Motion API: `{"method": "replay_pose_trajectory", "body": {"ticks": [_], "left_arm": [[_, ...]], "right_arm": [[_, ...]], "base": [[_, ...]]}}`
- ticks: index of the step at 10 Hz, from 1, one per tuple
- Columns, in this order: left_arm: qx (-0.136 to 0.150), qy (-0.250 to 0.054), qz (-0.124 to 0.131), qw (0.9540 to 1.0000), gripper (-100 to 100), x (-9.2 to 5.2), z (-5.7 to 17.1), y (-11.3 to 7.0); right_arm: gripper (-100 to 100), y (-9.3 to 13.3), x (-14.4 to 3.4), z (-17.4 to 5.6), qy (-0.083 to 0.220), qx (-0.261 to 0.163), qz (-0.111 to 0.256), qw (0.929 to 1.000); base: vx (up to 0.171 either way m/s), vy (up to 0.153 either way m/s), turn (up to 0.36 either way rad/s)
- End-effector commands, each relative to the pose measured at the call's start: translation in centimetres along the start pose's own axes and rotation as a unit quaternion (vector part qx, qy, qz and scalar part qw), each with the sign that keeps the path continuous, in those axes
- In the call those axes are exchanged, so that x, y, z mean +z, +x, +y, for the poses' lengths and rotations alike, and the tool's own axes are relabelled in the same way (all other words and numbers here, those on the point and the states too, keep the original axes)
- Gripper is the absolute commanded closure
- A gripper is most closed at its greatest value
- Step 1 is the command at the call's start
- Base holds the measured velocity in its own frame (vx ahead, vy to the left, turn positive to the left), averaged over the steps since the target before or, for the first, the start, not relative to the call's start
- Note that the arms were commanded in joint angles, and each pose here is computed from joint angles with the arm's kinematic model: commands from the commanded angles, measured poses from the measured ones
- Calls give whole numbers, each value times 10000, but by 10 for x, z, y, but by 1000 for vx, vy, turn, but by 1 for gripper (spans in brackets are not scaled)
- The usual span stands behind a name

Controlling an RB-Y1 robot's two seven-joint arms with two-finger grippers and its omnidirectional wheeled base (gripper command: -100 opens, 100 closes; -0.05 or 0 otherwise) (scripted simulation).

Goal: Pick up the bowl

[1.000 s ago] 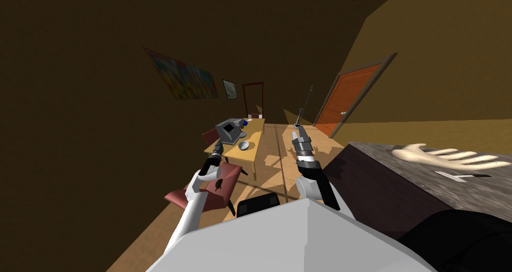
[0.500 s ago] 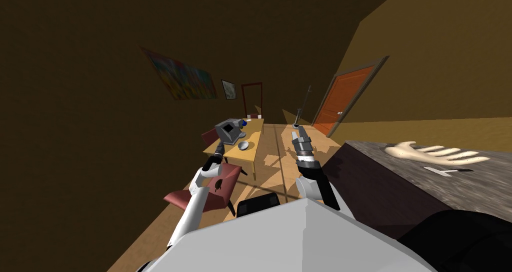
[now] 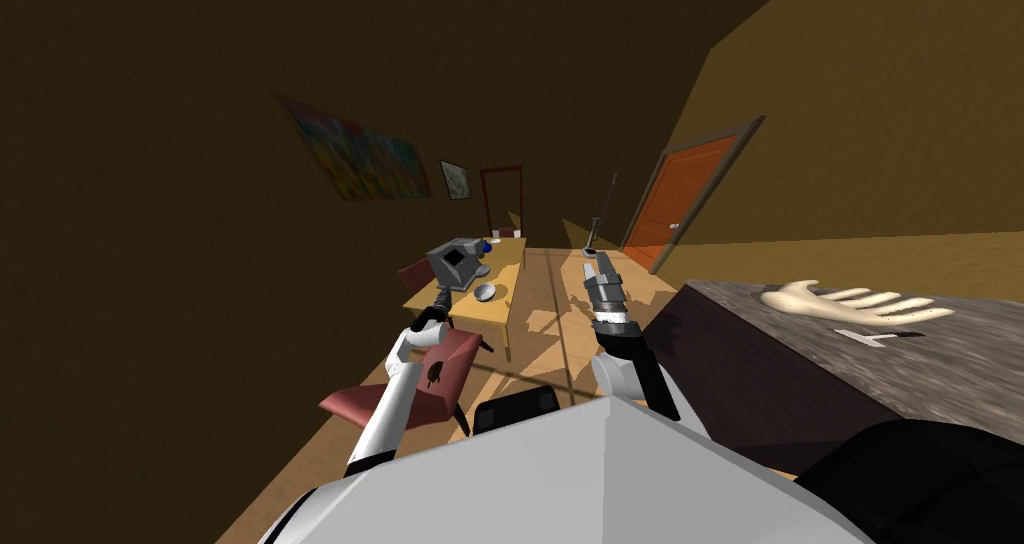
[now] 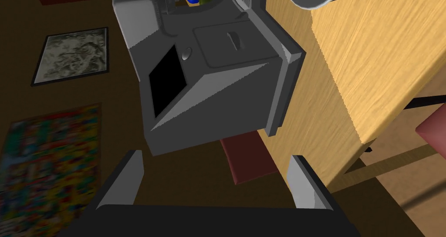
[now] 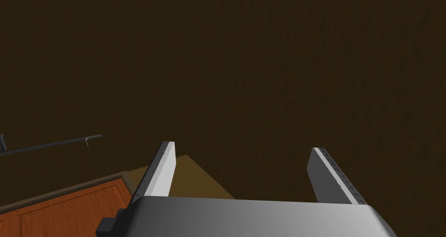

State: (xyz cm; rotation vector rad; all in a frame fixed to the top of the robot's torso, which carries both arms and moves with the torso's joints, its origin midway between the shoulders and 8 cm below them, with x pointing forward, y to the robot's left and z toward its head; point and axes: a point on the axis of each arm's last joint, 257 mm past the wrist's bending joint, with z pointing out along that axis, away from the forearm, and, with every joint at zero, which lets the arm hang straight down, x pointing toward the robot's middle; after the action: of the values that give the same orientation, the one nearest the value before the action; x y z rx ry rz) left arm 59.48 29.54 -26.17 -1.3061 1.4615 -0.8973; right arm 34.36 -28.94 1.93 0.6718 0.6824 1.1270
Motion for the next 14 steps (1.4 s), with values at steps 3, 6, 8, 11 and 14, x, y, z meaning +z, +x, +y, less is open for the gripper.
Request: {"method": "replay_pose_trajectory", "body": {"ticks": [3,6,8,11,14], "left_arm": [[-83,-646,62,9979,-100,15,28,7],[-130,-1111,98,9937,-100,19,55,11],[-177,-1435,127,9894,-100,22,71,14],[-271,-2029,179,9787,-100,24,98,20],[-317,-2356,205,9711,-100,22,115,24]], "right_arm": [[0,0,0,0,0,0,0,10000],[0,0,0,0,0,0,0,10000],[0,0,0,0,0,0,0,10000],[0,0,0,0,0,0,0,10000],[0,0,0,0,0,0,0,10000]], "base": [[35,-20,-36],[52,-17,-22],[69,-30,-29],[71,-37,-26],[77,-36,-19]]}}
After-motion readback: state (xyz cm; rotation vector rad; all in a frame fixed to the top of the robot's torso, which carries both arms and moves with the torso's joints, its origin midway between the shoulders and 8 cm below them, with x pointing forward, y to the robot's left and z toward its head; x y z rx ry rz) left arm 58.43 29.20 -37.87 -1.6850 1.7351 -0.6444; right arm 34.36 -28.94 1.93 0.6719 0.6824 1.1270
